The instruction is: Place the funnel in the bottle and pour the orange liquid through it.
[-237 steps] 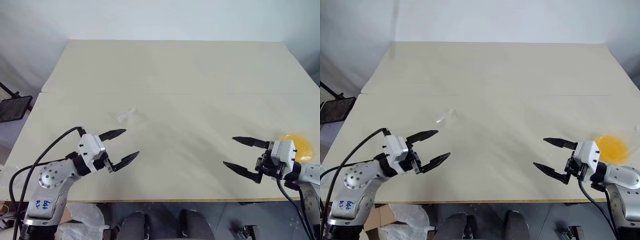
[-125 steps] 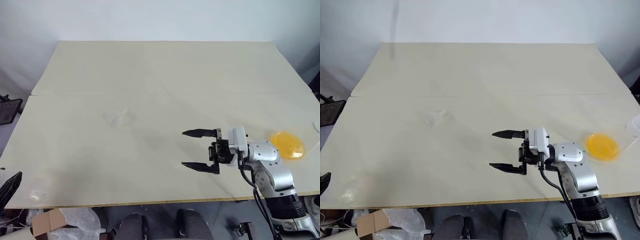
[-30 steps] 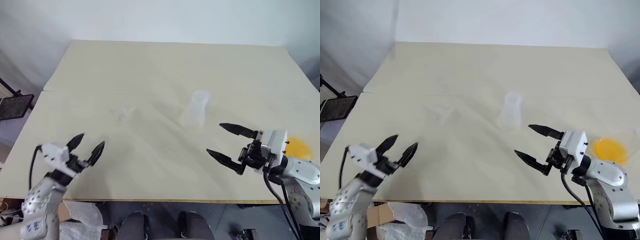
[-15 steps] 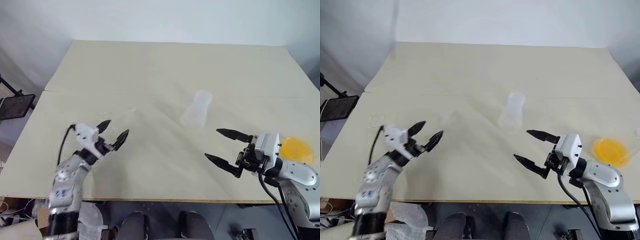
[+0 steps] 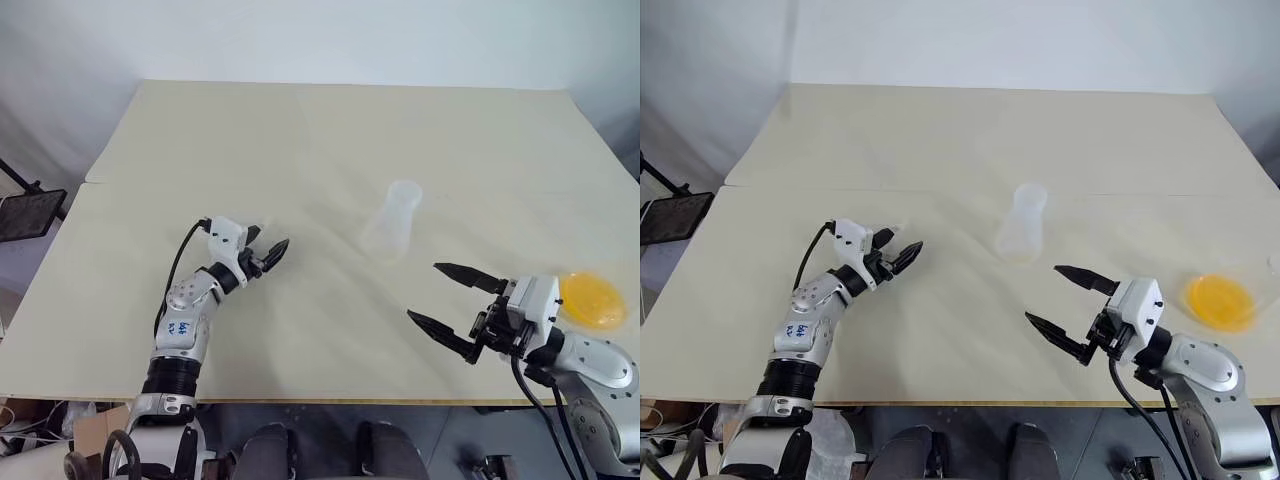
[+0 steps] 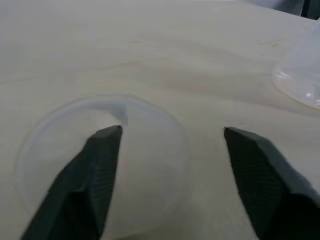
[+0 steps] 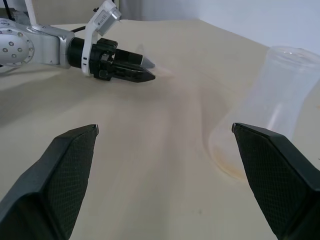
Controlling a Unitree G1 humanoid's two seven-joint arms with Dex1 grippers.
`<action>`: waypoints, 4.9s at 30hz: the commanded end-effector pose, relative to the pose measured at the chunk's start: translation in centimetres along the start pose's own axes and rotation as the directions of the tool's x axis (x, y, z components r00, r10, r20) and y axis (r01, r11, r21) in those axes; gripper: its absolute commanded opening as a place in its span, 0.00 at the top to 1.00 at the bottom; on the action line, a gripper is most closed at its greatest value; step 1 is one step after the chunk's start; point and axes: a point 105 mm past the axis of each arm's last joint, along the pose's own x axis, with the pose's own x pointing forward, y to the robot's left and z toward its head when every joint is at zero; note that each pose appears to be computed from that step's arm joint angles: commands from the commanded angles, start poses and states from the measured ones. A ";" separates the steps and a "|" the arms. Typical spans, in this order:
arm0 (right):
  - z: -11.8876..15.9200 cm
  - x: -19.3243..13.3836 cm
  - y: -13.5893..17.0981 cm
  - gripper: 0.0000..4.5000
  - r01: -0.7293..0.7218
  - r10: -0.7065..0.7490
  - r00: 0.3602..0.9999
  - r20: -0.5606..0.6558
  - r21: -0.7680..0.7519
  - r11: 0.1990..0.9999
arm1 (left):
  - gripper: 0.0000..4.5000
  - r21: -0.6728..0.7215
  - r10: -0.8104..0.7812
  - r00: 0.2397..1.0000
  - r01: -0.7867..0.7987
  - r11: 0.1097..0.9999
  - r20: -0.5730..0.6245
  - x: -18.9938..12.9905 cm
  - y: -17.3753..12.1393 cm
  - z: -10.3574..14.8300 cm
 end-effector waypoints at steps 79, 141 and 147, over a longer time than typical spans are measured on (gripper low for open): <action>2.3 -9.2 -1.9 0.00 0.637 -0.627 0.767 0.138 -0.039 0.770 | 0.01 0.568 -0.773 0.621 0.686 0.455 -0.131 8.9 -11.3 17.8; 0.6 -18.9 -16.0 0.46 0.922 -0.924 0.381 0.024 0.062 0.382 | 0.00 0.120 -0.755 0.640 0.746 0.655 0.147 -4.5 -7.5 7.3; 2.2 -16.6 -16.0 0.46 0.878 -0.883 0.461 0.090 0.097 0.468 | 0.00 0.128 -0.750 0.644 0.740 0.661 0.151 -4.2 -7.4 7.5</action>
